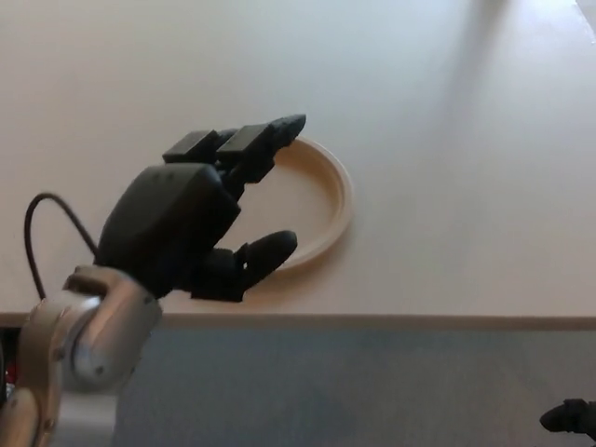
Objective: A person passes a plate to the robot and the robot grabs it with its left hand and places it at the centre of the table infront of it
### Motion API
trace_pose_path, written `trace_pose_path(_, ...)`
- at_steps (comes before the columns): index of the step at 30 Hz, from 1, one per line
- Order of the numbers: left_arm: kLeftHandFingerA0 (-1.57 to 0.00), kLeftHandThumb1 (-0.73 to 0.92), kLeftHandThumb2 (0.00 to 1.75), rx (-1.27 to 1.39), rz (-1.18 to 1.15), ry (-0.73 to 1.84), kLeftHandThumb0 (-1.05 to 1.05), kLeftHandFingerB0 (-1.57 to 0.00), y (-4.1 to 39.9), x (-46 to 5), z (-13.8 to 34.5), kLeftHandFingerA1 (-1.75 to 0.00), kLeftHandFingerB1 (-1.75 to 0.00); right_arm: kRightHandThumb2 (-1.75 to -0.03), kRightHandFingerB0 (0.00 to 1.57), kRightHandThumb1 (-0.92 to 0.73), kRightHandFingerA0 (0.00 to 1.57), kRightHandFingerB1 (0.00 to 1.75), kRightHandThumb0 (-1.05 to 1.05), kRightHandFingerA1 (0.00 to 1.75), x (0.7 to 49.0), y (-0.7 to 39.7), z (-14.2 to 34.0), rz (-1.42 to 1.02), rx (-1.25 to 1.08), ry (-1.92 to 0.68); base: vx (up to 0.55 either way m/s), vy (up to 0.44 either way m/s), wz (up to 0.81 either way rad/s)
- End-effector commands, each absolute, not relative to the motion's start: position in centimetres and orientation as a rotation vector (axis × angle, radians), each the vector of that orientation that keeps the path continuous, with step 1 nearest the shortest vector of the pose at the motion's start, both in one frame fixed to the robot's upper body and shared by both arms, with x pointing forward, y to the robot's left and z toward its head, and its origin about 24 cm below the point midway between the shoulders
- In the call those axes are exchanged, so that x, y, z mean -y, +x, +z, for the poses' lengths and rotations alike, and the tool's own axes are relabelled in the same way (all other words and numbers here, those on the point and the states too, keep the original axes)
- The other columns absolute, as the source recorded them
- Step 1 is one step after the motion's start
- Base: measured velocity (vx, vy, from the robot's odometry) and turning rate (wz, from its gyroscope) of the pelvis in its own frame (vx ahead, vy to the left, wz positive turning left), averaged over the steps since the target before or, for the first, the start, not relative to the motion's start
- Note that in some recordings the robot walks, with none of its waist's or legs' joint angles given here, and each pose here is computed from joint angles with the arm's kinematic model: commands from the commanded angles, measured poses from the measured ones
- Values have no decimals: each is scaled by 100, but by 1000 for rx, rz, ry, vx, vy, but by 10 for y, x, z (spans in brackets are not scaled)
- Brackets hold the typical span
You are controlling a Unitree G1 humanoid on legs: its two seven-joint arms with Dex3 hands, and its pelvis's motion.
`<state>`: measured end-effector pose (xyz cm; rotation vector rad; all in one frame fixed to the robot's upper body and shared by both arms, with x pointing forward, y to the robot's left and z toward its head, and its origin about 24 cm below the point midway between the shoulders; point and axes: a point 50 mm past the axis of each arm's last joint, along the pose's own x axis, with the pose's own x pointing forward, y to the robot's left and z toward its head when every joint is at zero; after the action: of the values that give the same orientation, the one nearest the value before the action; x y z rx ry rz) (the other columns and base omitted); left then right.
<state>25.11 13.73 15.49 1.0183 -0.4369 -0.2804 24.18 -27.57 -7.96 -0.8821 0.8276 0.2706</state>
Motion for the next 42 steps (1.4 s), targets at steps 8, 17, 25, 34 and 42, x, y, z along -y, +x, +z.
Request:
trace_pose_path(8, -26, 74, 106, 530, -317, 768, -81, -14, 118, -175, 163, -47, -42, -62, 24, -74, 25, 38, -69, 51, 289, 177, -113, 318, -1023, -853, 0, 0, 0)
trace_pose_path(17, -74, 92, 71, 97, -385, 910, -82, -47, 141, -215, 88, -43, -35, -62, 23, -75, 29, 38, -70, 54, 288, 179, -113, 322, -1019, -871, 0, 0, 0)
trace_pose_path(25, -89, 92, 69, -317, -375, 1051, -81, -56, 166, -262, -1, -58, -39, -62, 22, -78, 25, 39, -69, 52, 287, 182, -112, 315, -1012, -871, 0, 0, 0)
trace_pose_path(34, -38, 89, 67, -654, -158, 979, -72, -29, 155, -303, -72, -42, -31, -63, 20, -80, 24, 40, -70, 53, 286, 183, -112, 297, -1006, -858, 0, 0, 0)
trace_pose_path(42, -39, 88, 67, -739, -81, 911, -72, -28, 156, -315, -84, -42, -31, -64, 21, -80, 20, 39, -70, 52, 285, 188, -110, 281, -989, -848, 0, 0, 0)
